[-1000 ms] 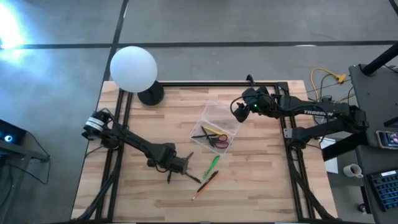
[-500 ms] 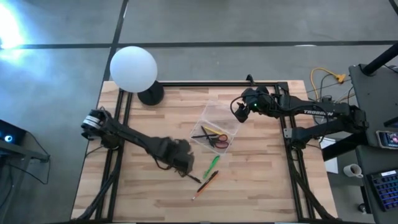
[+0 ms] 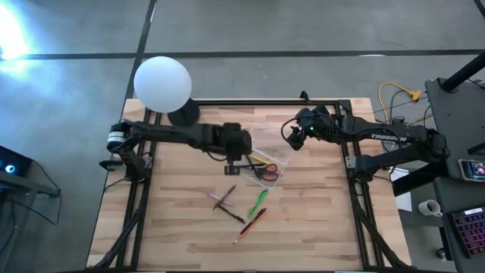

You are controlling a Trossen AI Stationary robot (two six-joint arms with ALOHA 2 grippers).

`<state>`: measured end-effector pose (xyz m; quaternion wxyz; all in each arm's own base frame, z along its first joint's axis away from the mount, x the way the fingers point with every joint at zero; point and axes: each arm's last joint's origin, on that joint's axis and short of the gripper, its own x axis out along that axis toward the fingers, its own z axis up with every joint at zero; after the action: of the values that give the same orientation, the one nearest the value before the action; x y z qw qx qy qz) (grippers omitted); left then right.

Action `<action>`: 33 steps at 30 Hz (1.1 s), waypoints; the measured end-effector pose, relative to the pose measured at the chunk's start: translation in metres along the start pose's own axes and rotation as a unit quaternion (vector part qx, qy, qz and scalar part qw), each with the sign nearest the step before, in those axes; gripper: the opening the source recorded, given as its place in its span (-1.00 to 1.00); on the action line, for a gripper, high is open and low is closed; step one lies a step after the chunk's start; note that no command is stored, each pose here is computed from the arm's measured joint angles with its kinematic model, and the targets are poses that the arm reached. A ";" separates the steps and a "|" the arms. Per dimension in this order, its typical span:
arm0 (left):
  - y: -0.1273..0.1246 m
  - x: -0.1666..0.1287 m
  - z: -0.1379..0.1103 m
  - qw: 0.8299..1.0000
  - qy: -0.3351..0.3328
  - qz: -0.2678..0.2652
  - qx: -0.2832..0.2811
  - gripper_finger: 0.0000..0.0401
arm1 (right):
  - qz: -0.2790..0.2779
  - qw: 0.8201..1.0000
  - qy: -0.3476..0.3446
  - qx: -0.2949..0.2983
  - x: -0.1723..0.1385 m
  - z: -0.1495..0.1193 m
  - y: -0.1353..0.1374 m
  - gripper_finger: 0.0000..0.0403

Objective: Pick & place school supplies into a supply box
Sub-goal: Put the black pen into the supply box

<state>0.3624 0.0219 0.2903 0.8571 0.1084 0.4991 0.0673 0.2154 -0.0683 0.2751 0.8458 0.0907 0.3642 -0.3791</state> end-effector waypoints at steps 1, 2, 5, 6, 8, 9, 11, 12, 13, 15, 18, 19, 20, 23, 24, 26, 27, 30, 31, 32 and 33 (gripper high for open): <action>0.003 0.001 0.002 1.000 -0.011 -0.005 0.007 -0.89 | -0.002 1.000 0.006 0.003 0.000 -0.001 -0.001 -0.03; 0.005 0.001 0.003 1.000 -0.021 -0.008 0.014 -0.89 | -0.004 1.000 0.012 0.005 -0.001 -0.003 -0.001 -0.03; 0.008 0.005 0.004 0.999 -0.029 -0.011 0.032 -0.89 | -0.020 0.999 0.026 0.025 -0.004 -0.007 -0.005 -0.03; 0.007 0.008 0.005 0.999 -0.031 -0.010 0.036 -0.89 | -0.030 0.999 0.029 0.031 -0.004 -0.008 -0.006 -0.03; 0.007 0.014 0.005 0.999 -0.027 -0.011 0.043 -0.89 | -0.053 0.997 0.025 0.043 -0.007 -0.010 -0.009 -0.03; 0.006 0.019 0.006 0.998 -0.027 -0.015 0.047 -0.89 | -0.064 0.997 0.022 0.049 -0.009 -0.010 -0.011 -0.03; 0.005 0.027 0.009 0.997 -0.037 -0.023 0.056 -0.89 | -0.082 0.995 0.017 0.054 -0.014 -0.011 -0.015 -0.03; 0.004 0.032 0.010 0.997 -0.041 -0.024 0.063 -0.89 | -0.088 0.994 0.016 0.058 -0.016 -0.012 -0.017 -0.03; 0.003 0.036 0.012 0.996 -0.045 -0.023 0.070 -0.89 | -0.091 0.994 0.017 0.064 -0.019 -0.013 -0.020 -0.03; 0.002 0.045 0.015 0.995 -0.054 -0.023 0.082 -0.89 | -0.096 0.993 0.022 0.071 -0.024 -0.016 -0.025 -0.03; 0.002 0.056 0.014 0.994 -0.052 -0.035 0.094 -0.89 | -0.108 0.991 0.031 0.074 -0.031 -0.021 -0.031 -0.03; 0.001 0.059 0.014 0.993 -0.048 -0.039 0.102 -0.89 | -0.111 0.990 0.033 0.077 -0.034 -0.022 -0.033 -0.03; 0.001 0.061 0.013 0.992 -0.047 -0.040 0.112 -0.89 | -0.113 0.990 0.036 0.080 -0.036 -0.024 -0.035 -0.03; -0.003 0.064 0.015 0.985 -0.053 -0.047 0.154 -0.89 | -0.121 0.988 0.044 0.090 -0.040 -0.028 -0.039 -0.03; -0.004 0.066 0.015 0.983 -0.058 -0.053 0.167 -0.89 | -0.123 0.987 0.047 0.093 -0.041 -0.029 -0.039 -0.03; -0.007 0.074 0.015 0.979 -0.061 -0.064 0.182 -0.89 | -0.126 0.986 0.051 0.100 -0.041 -0.030 -0.040 -0.03; -0.008 0.079 0.015 0.978 -0.061 -0.071 0.184 -0.89 | -0.127 0.985 0.052 0.101 -0.041 -0.030 -0.040 -0.03; -0.011 0.094 0.015 0.978 -0.062 -0.076 0.185 -0.89 | -0.127 0.985 0.057 0.101 -0.040 -0.032 -0.040 -0.03; -0.011 0.098 0.015 0.978 -0.064 -0.075 0.185 -0.89 | -0.126 0.985 0.057 0.101 -0.040 -0.032 -0.040 -0.03; -0.012 0.101 0.016 0.978 -0.065 -0.075 0.185 -0.89 | -0.126 0.985 0.058 0.102 -0.039 -0.033 -0.039 -0.03; -0.014 0.104 0.015 0.977 -0.063 -0.076 0.186 -0.88 | -0.124 0.985 0.060 0.103 -0.039 -0.034 -0.039 -0.03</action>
<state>0.4271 0.0301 0.2062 0.8543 0.2319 0.4544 -0.0996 0.1519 -0.0589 0.2824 0.7547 0.1538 0.3823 -0.5105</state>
